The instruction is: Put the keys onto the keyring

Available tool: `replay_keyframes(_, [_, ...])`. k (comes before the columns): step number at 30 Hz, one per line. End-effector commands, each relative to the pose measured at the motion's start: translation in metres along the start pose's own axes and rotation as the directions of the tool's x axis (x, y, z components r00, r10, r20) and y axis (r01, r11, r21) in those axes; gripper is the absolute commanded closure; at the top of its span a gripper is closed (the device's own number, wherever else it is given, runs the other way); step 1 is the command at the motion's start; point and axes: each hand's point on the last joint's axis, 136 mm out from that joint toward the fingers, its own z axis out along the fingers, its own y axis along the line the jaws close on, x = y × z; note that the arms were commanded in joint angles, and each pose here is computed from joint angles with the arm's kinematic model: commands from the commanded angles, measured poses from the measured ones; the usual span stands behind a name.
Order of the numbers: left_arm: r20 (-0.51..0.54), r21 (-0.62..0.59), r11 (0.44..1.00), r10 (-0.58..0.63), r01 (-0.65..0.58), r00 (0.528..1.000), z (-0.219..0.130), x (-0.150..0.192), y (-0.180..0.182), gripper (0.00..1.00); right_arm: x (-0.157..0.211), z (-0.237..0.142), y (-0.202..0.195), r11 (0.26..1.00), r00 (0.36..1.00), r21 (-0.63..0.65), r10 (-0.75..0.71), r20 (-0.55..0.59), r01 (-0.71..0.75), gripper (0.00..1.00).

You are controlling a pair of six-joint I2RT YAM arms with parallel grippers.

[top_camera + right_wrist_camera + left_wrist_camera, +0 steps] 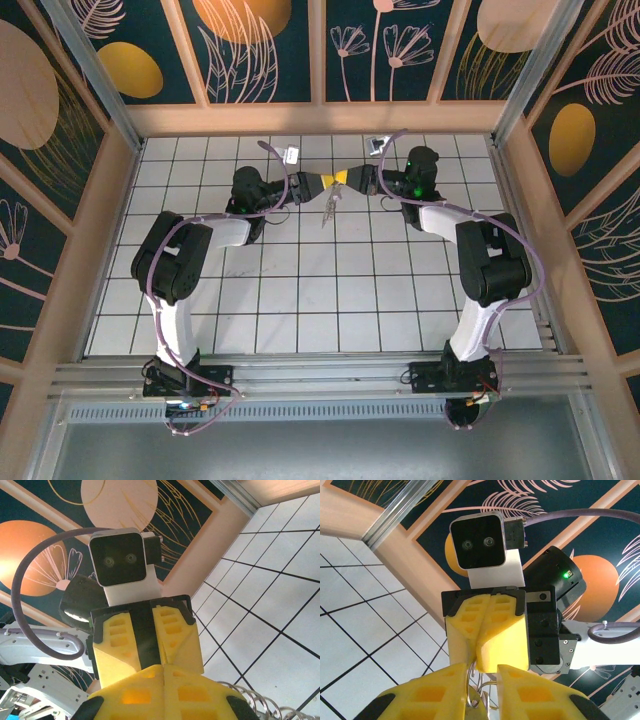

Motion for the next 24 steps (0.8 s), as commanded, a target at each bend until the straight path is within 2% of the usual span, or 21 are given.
replay_keyframes(1, [0.004,0.049,0.998,0.045,-0.045,0.999,0.003,-0.006,-0.010,0.80,-0.007,0.007,0.012,0.996,0.997,-0.040,-0.075,-0.007,0.075,1.00])
replay_keyframes(10, [0.000,0.054,0.998,0.039,-0.039,0.999,0.003,-0.005,-0.010,0.91,-0.007,0.009,0.013,0.996,0.997,-0.040,-0.075,-0.008,0.075,1.00])
replay_keyframes(14, [0.001,0.057,0.998,0.035,-0.035,0.999,0.004,-0.005,-0.009,0.99,-0.006,0.011,0.014,0.996,0.997,-0.045,-0.077,-0.013,0.077,1.00])
replay_keyframes(18, [0.006,0.067,0.997,0.030,-0.031,1.000,0.005,-0.004,-0.011,1.00,-0.008,0.011,0.017,0.996,0.997,-0.045,-0.080,-0.010,0.079,1.00])
replay_keyframes(20, [0.017,0.070,0.997,0.027,-0.028,0.999,0.004,-0.006,-0.012,1.00,-0.015,0.003,0.016,0.996,0.996,-0.016,-0.082,0.029,0.082,0.78])
replay_keyframes(21, [0.022,0.074,0.997,0.028,-0.030,0.999,0.003,-0.006,-0.014,1.00,-0.021,-0.003,0.016,0.996,0.995,0.006,-0.084,0.059,0.084,0.72])
replay_keyframes(24, [0.041,0.082,0.996,0.029,-0.033,0.999,0.001,-0.009,-0.017,1.00,-0.033,-0.029,0.021,0.996,0.983,0.040,-0.091,0.158,0.085,0.61])
